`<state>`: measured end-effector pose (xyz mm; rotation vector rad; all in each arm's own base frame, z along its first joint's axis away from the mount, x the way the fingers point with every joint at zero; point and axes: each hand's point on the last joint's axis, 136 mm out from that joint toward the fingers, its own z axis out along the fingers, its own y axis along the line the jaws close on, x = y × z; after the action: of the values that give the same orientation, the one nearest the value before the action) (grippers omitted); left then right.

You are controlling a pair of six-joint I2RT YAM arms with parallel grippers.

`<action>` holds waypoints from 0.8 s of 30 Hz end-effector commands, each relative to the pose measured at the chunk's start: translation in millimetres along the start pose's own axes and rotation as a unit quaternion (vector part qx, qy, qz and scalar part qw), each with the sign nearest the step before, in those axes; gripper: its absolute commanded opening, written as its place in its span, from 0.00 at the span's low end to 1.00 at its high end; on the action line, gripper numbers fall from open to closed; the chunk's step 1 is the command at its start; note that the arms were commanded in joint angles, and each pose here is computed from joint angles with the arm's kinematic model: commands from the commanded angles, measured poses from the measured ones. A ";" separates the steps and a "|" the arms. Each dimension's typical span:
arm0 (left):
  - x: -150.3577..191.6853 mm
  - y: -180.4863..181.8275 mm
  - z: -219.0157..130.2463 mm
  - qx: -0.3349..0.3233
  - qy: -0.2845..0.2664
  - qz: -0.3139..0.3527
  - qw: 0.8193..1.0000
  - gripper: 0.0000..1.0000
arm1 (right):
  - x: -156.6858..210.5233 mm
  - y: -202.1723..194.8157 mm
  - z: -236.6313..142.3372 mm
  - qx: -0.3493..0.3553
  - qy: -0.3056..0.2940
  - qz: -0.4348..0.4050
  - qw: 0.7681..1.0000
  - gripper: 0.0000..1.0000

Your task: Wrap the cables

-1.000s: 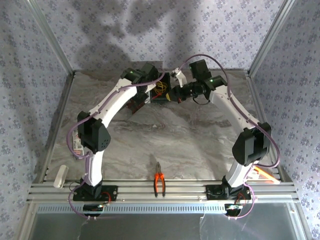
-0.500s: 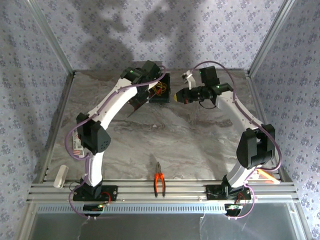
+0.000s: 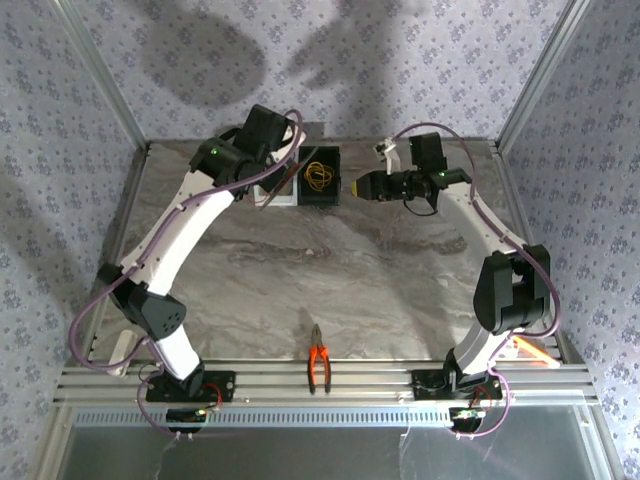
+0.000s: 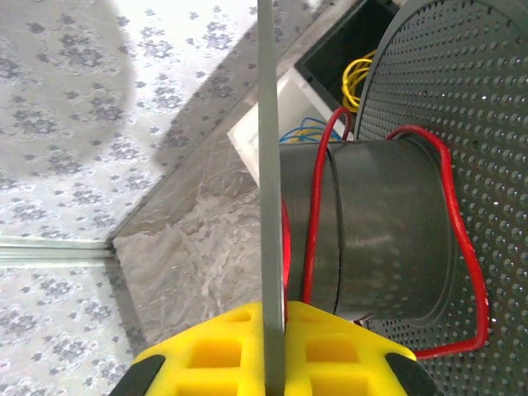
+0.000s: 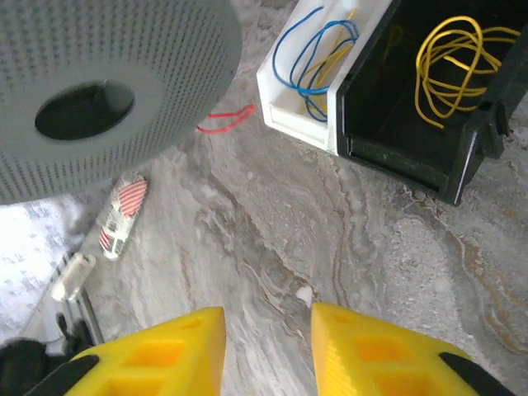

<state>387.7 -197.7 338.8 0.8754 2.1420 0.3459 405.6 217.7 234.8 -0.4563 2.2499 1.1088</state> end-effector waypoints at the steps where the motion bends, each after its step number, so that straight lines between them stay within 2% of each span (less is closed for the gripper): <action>1: -25.3 2.1 -27.0 0.025 -0.085 -0.028 0.996 0.00 | -5.5 -12.6 2.0 -0.027 -0.016 0.038 0.999 0.44; 6: -33.8 11.0 -47.2 0.035 -0.119 -0.063 0.990 0.00 | -2.3 -12.0 8.3 -0.044 -0.015 0.051 0.998 0.56; 9: -43.8 25.3 -61.5 0.033 -0.151 -0.109 0.982 0.00 | 4.5 -10.1 13.2 -0.053 -0.016 0.057 0.997 0.64; 13: -52.5 63.0 -79.4 0.014 -0.182 -0.208 0.961 0.00 | 16.6 -9.0 17.3 -0.062 -0.029 0.069 0.995 0.76; 16: -60.5 78.0 -90.8 0.028 -0.213 -0.267 0.939 0.00 | 33.8 -9.4 26.7 -0.058 -0.031 0.088 0.994 0.82; 19: -69.3 81.7 -100.1 0.051 -0.243 -0.303 0.920 0.00 | 35.2 -1.5 39.0 -0.053 -0.044 0.090 0.994 0.86; 24: -78.0 76.7 -105.1 0.084 -0.264 -0.329 0.903 0.00 | 18.4 20.6 63.8 -0.062 -0.085 0.097 0.990 0.88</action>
<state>389.8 -180.6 440.5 0.3133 1.9782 -0.2075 384.8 267.3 172.6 -0.2437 2.2547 1.3336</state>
